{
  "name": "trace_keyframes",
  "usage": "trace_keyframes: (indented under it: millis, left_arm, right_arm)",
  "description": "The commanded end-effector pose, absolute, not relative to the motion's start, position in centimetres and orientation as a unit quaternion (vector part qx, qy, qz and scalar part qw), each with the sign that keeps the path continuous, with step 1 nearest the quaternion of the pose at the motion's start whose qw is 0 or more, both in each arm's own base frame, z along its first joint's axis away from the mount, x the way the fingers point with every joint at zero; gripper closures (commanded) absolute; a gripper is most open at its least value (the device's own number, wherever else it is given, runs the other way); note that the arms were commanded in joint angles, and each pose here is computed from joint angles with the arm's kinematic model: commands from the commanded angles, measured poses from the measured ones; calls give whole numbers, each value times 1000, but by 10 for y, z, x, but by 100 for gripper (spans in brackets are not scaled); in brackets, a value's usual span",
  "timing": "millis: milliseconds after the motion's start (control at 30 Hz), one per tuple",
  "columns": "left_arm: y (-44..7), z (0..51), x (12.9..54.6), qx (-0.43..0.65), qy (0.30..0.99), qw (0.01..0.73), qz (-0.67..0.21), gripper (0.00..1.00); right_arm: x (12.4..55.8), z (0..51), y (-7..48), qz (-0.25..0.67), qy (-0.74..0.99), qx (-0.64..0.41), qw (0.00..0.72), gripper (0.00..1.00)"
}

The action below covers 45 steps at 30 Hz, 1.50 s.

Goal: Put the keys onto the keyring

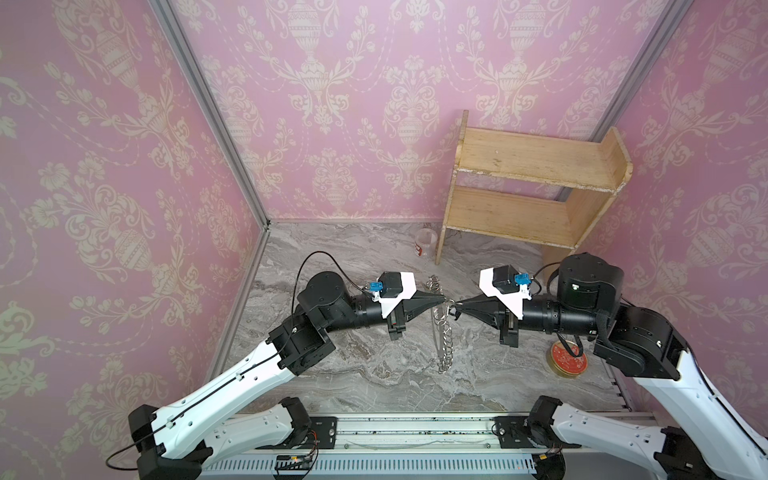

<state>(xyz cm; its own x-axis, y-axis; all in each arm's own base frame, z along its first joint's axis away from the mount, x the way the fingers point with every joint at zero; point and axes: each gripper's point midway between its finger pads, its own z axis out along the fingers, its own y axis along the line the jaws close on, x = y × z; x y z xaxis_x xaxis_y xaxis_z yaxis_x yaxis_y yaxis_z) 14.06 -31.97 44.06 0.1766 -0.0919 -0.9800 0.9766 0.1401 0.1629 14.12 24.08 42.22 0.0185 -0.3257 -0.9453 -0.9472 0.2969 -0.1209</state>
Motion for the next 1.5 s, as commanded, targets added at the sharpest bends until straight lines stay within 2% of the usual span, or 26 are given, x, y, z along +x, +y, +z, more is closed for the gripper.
trace_keyframes:
  millis: [0, 267, 700, 967, 1100, 1267, 1467]
  left_arm:
    - [-320, 440, 146, 473, 464, 603, -444, 100]
    - [-319, 425, 153, 467, 487, 599, -430, 100]
    - [-305, 415, 158, 446, 517, 607, -407, 55]
    - [-270, 376, 183, 362, 624, 599, -348, 16]
    - [-245, 350, 195, 311, 679, 590, -306, 2]
    - [-221, 324, 199, 274, 717, 582, -267, 1]
    - [-203, 310, 201, 249, 734, 584, -241, 1]
  right_arm:
    - [141, 428, 238, 296, 626, -513, 508, 100]
    - [143, 436, 235, 280, 621, -512, 522, 100]
    - [147, 434, 240, 274, 624, -515, 519, 100]
    - [165, 389, 267, 306, 654, -494, 484, 100]
    - [180, 365, 282, 318, 667, -482, 471, 100]
    - [200, 334, 301, 341, 685, -465, 446, 100]
    - [226, 259, 309, 357, 741, -435, 367, 100]
